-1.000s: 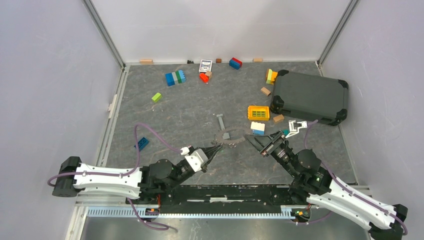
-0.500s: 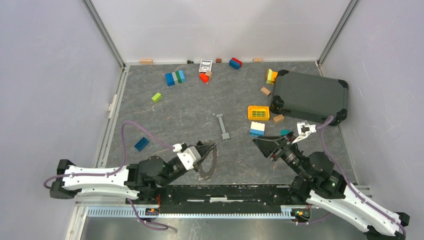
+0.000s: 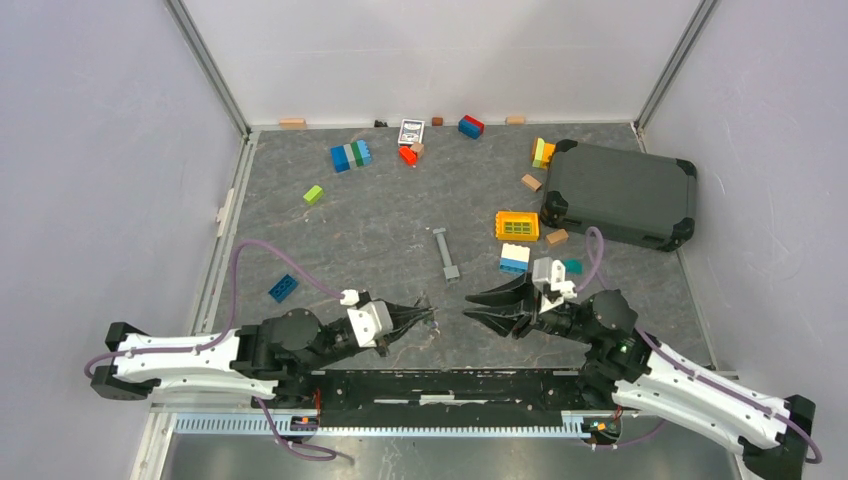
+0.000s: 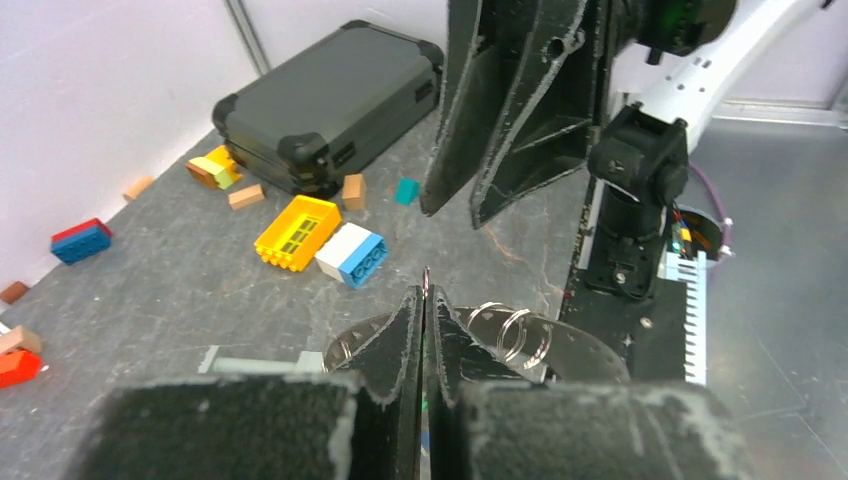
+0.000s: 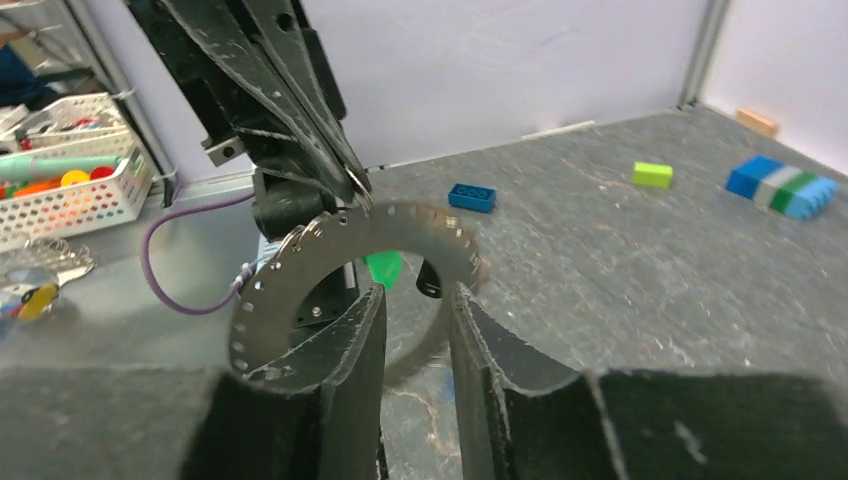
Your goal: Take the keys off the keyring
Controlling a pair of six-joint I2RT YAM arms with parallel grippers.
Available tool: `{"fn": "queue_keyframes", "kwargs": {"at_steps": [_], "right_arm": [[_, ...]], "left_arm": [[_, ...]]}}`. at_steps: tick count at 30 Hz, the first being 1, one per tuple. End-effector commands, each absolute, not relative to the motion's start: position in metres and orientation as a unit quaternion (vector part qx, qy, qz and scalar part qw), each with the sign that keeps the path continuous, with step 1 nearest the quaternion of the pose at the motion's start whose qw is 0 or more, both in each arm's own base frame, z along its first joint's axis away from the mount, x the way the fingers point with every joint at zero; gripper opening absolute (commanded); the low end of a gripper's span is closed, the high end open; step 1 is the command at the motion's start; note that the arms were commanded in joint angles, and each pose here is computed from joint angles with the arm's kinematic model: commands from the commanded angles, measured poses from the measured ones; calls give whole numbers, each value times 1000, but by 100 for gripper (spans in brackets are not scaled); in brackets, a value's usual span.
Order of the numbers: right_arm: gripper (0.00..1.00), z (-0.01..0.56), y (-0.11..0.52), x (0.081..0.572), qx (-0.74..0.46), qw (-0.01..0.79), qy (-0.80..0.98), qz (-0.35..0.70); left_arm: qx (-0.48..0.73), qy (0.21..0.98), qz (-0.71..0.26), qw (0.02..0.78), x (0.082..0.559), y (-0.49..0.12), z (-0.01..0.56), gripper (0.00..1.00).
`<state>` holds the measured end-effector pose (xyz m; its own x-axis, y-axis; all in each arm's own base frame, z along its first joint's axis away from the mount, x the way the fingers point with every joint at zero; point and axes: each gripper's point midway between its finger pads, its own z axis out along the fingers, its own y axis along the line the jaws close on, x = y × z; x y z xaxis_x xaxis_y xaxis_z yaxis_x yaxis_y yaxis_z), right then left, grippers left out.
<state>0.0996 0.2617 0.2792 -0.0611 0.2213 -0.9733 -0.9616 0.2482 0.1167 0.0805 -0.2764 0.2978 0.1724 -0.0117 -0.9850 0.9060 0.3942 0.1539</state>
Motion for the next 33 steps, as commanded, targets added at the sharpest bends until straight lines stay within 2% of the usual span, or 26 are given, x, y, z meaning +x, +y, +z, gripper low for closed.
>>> {"fn": "queue_keyframes", "kwargs": {"at_steps": [1, 12, 26, 33], "right_arm": [[31, 312, 273, 81, -410, 624, 414, 520], [21, 309, 289, 56, -464, 588, 360, 557], [21, 290, 303, 65, -474, 581, 391, 533], [25, 294, 301, 65, -459, 593, 385, 537]], "left_arm": [[413, 517, -412, 627, 64, -282, 323, 2], [424, 512, -421, 616, 58, -286, 319, 2], [420, 497, -440, 619, 53, -288, 326, 2], [398, 478, -468, 628, 50, -283, 330, 2]]}}
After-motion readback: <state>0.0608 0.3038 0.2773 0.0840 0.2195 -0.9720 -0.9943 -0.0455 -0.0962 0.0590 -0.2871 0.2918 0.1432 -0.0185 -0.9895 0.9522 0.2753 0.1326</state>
